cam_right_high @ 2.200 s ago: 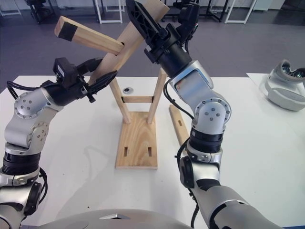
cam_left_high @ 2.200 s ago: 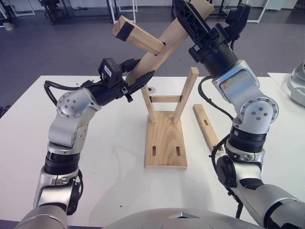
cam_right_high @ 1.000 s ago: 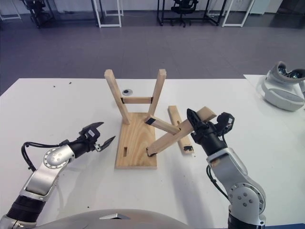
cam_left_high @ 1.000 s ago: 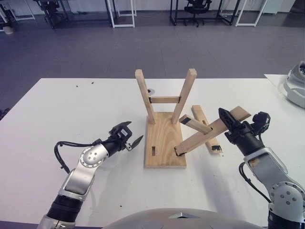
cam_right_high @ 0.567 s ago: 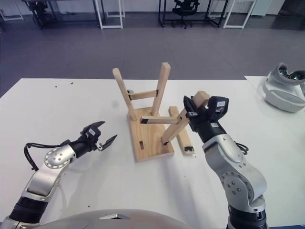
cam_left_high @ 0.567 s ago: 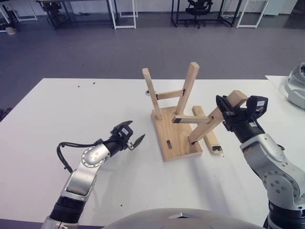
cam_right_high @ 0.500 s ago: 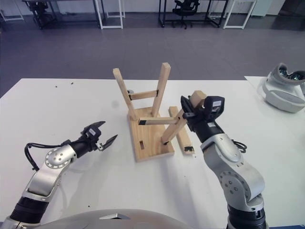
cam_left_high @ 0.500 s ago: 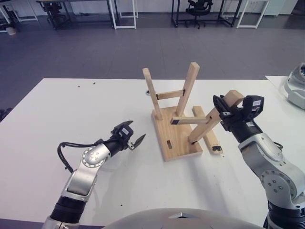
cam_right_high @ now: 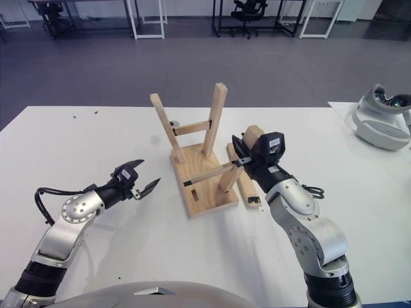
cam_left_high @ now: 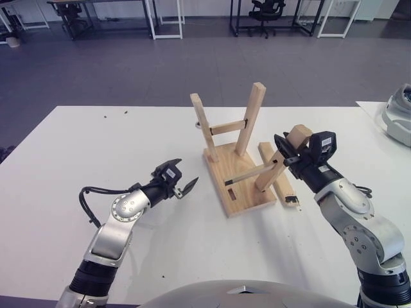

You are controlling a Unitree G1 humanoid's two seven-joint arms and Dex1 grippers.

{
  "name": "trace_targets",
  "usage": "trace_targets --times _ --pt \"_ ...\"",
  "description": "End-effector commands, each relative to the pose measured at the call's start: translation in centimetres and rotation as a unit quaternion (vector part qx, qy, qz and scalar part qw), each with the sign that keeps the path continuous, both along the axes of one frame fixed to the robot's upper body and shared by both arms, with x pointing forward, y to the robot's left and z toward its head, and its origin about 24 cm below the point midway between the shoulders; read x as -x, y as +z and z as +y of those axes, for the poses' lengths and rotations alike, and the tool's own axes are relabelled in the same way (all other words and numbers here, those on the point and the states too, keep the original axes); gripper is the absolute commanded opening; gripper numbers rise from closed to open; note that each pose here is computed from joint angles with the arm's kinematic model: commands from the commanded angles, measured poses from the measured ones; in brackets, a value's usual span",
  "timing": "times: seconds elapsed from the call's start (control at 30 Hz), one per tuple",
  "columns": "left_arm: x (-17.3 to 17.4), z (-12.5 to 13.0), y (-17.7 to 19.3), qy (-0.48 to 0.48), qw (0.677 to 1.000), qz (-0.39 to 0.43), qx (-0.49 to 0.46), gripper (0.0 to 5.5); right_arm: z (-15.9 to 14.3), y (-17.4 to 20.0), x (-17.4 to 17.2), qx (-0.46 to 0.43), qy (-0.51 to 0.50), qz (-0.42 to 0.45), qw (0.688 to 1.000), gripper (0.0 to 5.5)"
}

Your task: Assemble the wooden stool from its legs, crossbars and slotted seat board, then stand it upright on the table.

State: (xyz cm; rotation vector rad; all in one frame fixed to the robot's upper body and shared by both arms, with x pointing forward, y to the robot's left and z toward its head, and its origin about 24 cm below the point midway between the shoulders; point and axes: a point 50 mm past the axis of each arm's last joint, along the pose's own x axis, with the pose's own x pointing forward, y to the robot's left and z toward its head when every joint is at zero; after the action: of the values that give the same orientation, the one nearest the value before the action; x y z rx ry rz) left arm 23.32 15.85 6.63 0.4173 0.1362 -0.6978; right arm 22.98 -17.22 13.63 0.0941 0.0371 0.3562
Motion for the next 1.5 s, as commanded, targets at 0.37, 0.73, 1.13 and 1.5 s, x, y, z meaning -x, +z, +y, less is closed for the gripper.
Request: trace_targets --times 0.37,0.73,1.13,1.5 --pt "-0.8 1.1 0.4 0.018 1.0 -0.008 -0.009 4.01 -3.3 11.7 -0.5 -0.042 0.071 -0.199 0.976 3.49" --pt "-1.7 0.9 1.0 0.007 1.0 -0.017 -0.01 4.01 -5.5 -5.9 -2.9 0.026 -0.035 0.187 0.981 4.37" --pt "-1.7 0.6 0.9 0.004 1.0 -0.017 -0.006 4.01 -5.7 -10.5 -1.2 0.118 -0.03 0.302 0.945 3.66" --pt "-6.2 1.3 16.9 -0.045 0.924 -0.143 0.352 4.01 -10.7 4.2 -8.3 0.252 -0.133 -0.105 0.953 2.06"
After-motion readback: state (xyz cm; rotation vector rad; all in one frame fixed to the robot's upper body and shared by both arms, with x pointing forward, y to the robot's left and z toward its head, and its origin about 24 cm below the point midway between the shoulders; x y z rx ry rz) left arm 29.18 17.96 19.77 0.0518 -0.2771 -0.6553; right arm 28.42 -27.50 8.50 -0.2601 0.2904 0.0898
